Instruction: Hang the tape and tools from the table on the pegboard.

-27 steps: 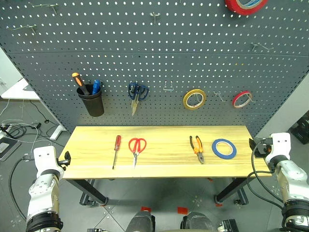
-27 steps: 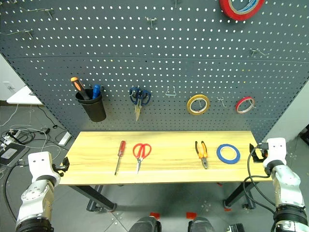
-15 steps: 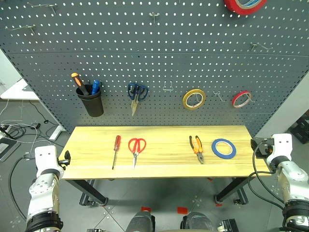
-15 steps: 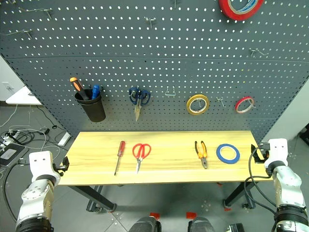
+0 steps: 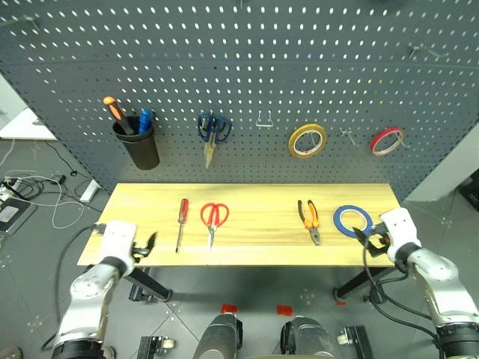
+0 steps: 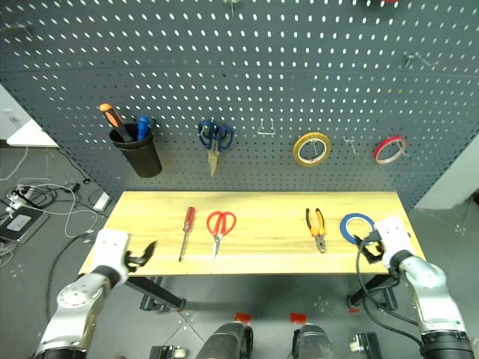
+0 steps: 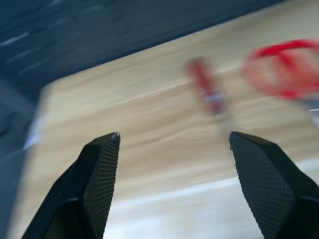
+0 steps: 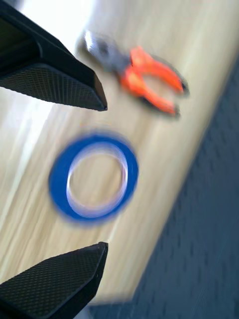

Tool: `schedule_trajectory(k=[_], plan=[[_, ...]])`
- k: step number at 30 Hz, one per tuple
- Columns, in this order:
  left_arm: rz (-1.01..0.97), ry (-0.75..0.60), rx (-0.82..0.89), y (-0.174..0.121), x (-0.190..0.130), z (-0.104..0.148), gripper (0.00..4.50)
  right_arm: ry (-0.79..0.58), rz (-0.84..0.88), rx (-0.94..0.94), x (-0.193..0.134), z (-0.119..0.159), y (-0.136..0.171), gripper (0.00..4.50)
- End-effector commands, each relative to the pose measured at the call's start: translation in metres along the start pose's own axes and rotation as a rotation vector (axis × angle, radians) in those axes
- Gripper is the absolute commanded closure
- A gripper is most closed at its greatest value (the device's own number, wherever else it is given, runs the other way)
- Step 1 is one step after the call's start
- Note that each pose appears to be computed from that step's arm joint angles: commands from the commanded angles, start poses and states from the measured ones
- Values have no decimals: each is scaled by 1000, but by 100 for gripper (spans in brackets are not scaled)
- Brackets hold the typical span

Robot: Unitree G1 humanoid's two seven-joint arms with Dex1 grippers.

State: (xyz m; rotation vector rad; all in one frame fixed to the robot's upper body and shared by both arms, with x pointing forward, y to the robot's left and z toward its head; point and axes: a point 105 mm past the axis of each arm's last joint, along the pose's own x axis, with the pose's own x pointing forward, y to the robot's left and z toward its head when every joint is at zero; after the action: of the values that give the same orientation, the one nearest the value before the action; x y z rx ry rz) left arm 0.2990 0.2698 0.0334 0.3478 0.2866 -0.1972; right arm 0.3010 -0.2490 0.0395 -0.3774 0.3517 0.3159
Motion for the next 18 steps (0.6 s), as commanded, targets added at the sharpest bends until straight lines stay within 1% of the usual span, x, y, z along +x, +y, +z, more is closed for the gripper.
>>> schedule_trajectory(k=[1,3,4,5,6,8,10,14,18], plan=[[-133,-91,83,-24,11,42,82,1,21,-51,0,19,0,0],[-226,-120,131,-42,16,57,82,16,30,-35,5,24,-1,0],[-302,-114,139,-55,21,60,82,59,34,-44,9,21,-4,0],[-349,-106,144,-62,23,62,82,88,37,-52,11,20,-6,0],[-388,-113,160,-69,26,66,82,97,40,-50,14,19,-8,0],[-527,-162,194,-94,30,83,82,137,63,-40,24,17,-15,0],[-620,-210,228,-113,30,98,82,170,83,-39,33,17,-20,0],[-715,-263,253,-131,29,114,82,203,124,-89,44,18,-24,0],[-846,-327,286,-154,25,132,82,282,194,-197,58,12,-27,0]])
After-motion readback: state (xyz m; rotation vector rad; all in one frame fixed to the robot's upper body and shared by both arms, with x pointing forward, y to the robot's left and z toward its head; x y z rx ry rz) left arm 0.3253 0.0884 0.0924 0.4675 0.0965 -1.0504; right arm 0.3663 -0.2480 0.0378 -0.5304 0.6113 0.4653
